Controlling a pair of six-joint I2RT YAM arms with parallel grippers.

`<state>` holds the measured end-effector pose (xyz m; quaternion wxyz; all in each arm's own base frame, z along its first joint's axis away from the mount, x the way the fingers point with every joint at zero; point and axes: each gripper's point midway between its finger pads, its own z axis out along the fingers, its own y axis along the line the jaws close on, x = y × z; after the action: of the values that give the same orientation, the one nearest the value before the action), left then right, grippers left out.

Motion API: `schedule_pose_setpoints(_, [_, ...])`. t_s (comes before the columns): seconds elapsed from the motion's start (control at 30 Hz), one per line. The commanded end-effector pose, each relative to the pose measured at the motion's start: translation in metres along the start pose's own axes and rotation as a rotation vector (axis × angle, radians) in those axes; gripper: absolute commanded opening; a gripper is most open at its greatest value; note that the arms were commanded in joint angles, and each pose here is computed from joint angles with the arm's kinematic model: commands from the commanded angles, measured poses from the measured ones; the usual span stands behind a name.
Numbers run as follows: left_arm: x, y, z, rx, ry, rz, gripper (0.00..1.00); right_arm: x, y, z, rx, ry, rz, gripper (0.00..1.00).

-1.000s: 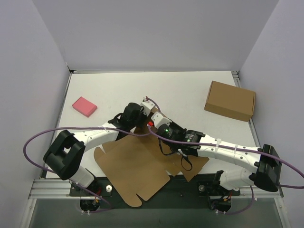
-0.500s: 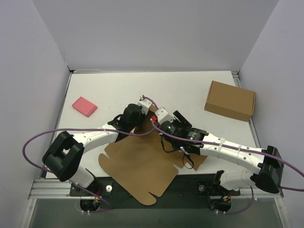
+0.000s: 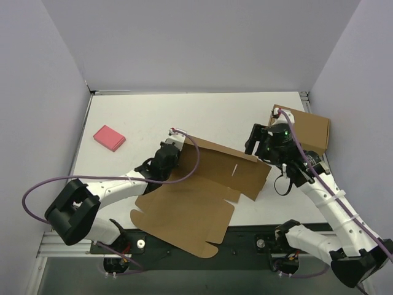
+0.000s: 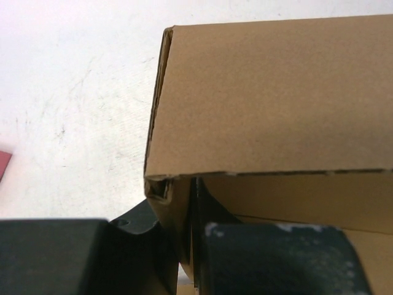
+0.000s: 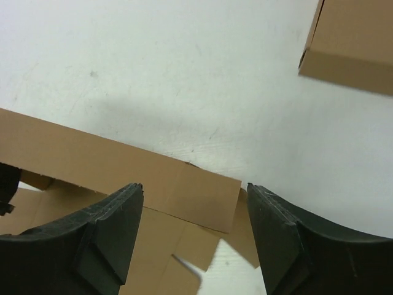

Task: Fold the paper box

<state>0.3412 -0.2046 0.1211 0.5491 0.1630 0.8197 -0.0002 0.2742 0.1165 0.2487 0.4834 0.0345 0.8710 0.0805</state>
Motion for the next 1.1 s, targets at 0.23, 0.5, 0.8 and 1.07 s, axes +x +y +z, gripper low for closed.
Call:
schedule_pose_setpoints(0.23, [-0.004,0.025,-0.013,-0.151,-0.077,0.028,0.01,0.040,0.026,0.022,-0.162,0.263,0.316,0.64])
schedule_pose_setpoints(0.5, [-0.006,0.025,-0.015,-0.149,-0.097,0.020,0.01,0.057,0.026,0.036,-0.140,0.319,0.343,0.61])
schedule_pose_setpoints(0.8, [-0.006,0.025,-0.019,-0.146,-0.118,0.006,0.01,0.071,0.027,0.048,-0.142,0.334,0.400,0.61])
schedule_pose_setpoints(1.07, [-0.003,0.029,-0.023,-0.163,-0.121,0.002,0.01,0.079,0.016,0.053,-0.095,0.325,0.400,0.61])
